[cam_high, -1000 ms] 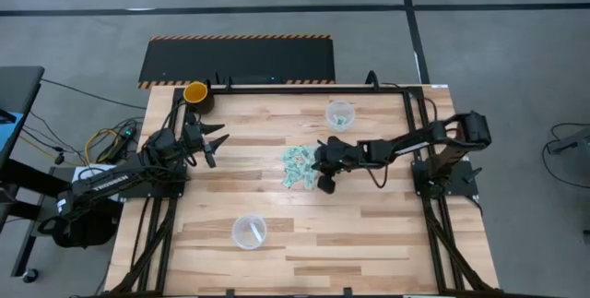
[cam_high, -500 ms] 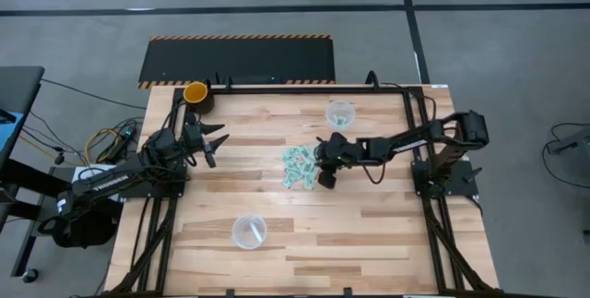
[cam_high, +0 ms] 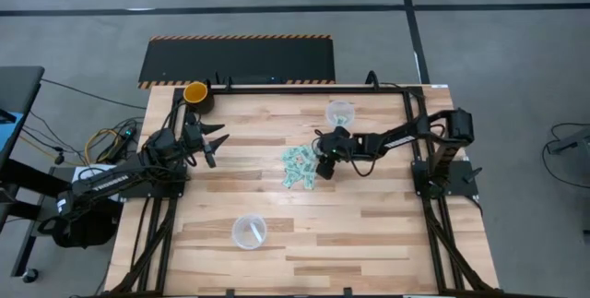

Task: Pick and place Stevia / Truvia into bins
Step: Put the stevia packet into the top container

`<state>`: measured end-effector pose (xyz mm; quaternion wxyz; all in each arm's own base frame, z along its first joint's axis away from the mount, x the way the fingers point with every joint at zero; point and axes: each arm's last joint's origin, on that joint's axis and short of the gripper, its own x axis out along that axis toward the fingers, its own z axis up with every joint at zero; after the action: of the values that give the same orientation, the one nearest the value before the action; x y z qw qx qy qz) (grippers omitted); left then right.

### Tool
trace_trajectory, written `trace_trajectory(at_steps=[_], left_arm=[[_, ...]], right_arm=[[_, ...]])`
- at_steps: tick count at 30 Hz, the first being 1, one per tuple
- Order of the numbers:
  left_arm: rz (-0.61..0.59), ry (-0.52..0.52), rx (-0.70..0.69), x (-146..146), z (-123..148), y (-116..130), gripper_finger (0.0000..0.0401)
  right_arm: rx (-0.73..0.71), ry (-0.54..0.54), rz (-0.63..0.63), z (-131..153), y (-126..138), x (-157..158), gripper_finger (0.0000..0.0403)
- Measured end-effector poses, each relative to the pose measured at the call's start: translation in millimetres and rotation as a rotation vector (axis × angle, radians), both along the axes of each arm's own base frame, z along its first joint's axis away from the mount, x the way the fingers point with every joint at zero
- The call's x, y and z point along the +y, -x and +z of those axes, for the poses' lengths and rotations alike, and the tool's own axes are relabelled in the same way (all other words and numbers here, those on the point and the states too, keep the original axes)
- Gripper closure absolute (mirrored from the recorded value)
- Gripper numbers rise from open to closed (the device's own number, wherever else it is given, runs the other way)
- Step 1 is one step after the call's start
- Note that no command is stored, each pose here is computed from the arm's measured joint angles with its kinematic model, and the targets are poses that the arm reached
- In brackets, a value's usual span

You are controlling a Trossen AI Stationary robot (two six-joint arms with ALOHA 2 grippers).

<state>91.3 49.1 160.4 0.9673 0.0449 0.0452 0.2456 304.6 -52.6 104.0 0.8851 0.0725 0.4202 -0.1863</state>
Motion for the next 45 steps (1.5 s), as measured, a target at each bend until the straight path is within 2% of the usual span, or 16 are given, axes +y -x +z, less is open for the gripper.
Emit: trace_trajectory(at_steps=[3,6,15,17,24,30,34,38,45], left_arm=[[0.000,0.000,0.000,0,0,0,0.0238],[0.000,0.000,0.000,0,0,0,0.0238],[0.000,0.000,0.000,0,0,0,0.0238],[0.000,0.000,0.000,0,0,0,0.0238],[0.000,0.000,0.000,0,0,0,0.0238],[0.000,0.000,0.000,0,0,0,0.0238],[0.000,0.000,0.000,0,0,0,0.0238],[0.000,0.000,0.000,0,0,0,0.0238],[0.000,0.000,0.000,0,0,0,0.0238]], right_arm=[[0.001,-0.014,0.003,-3,-1,-2,0.0230],[0.006,-0.016,0.005,-4,-2,-1,0.0251],[0.011,-0.023,0.027,-5,-2,6,0.0377],[0.008,-0.028,0.019,-6,-2,6,0.0394],[-0.026,-0.074,-0.051,5,3,6,0.0398],[-0.194,-0.068,-0.097,46,5,5,0.0395],[-0.272,-0.026,-0.142,74,14,-1,0.0400],[-0.286,0.049,-0.224,94,28,-11,0.0397],[-0.272,0.093,-0.300,112,49,-29,0.0386]])
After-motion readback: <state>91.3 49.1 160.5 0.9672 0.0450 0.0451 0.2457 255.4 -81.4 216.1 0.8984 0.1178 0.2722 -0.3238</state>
